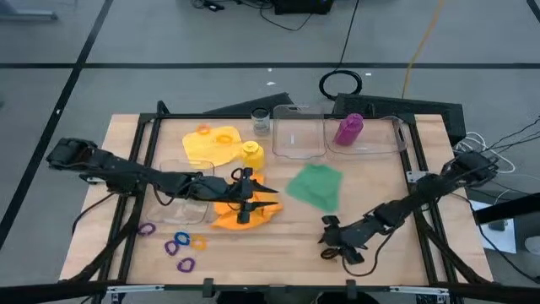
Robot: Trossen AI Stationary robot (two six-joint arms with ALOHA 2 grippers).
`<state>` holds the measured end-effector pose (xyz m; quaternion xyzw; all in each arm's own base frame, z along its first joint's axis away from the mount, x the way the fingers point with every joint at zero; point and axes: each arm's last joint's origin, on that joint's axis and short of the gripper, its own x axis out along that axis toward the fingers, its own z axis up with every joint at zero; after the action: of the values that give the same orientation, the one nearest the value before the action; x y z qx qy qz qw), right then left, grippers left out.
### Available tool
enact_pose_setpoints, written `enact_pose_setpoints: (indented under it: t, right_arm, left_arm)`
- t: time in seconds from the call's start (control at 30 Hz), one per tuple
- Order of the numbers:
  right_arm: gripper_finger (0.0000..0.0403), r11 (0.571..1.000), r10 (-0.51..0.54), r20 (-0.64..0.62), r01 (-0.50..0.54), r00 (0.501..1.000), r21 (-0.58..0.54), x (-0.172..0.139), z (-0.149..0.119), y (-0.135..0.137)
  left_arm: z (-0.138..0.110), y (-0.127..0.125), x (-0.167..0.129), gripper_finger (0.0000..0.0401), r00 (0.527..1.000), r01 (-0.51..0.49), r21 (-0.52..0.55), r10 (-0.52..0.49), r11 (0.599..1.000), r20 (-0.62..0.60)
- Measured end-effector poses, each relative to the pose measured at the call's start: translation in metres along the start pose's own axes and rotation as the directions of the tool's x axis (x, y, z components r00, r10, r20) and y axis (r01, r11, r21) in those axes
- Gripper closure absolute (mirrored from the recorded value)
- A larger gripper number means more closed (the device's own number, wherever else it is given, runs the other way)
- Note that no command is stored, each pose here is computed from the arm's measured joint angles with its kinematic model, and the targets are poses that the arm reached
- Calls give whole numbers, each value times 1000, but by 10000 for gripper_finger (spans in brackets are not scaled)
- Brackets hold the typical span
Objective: Pick & Place Sports Items
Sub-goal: Put the black spring keychain into the bottom transparent bin
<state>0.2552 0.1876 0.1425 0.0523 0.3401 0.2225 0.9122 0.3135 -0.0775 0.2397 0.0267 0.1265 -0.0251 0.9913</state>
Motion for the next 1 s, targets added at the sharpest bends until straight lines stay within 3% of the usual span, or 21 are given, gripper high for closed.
enact_pose_setpoints:
  t: [0.13,0.37,0.77,0.87,1.0]
  right_arm:
    - [233,999,34,-53,-32,998,39,6,-8,-1]
    - [278,1000,4,-106,-2,994,22,10,-16,-1]
    - [398,975,-205,-159,187,966,-119,1,-21,-9]
    - [396,951,-286,-136,263,949,-160,-5,-19,-11]
    - [391,886,-422,-53,400,905,-234,-20,-10,-14]
  left_arm:
    - [0,0,0,226,1000,0,3,0,1000,-3]
    - [0,0,0,226,1000,0,1,0,1000,-4]
    - [0,0,0,226,1000,0,0,0,1000,-4]
    - [0,0,0,226,1000,0,0,0,1000,-4]
    - [0,0,0,226,1000,0,0,0,1000,-4]
